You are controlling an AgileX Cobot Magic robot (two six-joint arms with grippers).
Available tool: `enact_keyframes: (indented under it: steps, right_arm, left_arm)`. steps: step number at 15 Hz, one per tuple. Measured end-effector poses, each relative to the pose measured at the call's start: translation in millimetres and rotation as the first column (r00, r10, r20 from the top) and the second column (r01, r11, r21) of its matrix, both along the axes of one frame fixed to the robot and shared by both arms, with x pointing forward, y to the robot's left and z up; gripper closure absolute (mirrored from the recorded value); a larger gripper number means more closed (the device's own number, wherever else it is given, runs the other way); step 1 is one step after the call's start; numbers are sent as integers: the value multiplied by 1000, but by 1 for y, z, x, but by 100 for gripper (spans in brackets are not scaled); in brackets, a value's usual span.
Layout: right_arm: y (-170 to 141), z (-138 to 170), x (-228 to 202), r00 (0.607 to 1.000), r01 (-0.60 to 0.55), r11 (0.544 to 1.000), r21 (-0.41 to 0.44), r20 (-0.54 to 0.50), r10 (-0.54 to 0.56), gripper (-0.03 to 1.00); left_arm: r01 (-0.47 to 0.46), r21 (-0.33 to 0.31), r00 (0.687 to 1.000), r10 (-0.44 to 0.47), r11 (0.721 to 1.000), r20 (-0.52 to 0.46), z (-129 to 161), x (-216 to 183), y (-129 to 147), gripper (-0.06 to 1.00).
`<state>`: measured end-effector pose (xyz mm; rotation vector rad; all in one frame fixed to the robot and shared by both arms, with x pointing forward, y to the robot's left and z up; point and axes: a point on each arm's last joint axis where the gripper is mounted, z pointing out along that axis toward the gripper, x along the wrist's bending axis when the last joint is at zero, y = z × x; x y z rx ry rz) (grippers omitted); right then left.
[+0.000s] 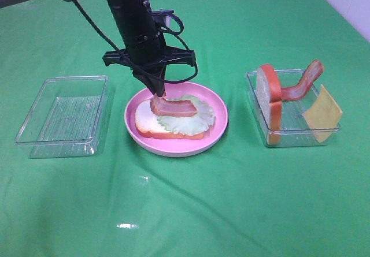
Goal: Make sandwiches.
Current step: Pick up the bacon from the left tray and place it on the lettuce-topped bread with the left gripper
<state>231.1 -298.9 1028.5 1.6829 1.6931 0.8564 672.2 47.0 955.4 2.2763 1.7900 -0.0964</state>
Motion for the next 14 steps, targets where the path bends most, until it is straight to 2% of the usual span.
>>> enact_keyframes:
  steps: [6, 14]
  right_arm:
    - [0, 0, 0, 1000, 0, 1000, 0, 0, 0, 3]
    - [0, 0, 0, 1000, 0, 1000, 0, 0, 0, 3]
  left_arm:
    - [5, 32, 1000, -5, 999, 20, 1, 1, 3, 93]
    - [23, 41, 998, -26, 999, 55, 10, 3, 4, 90]
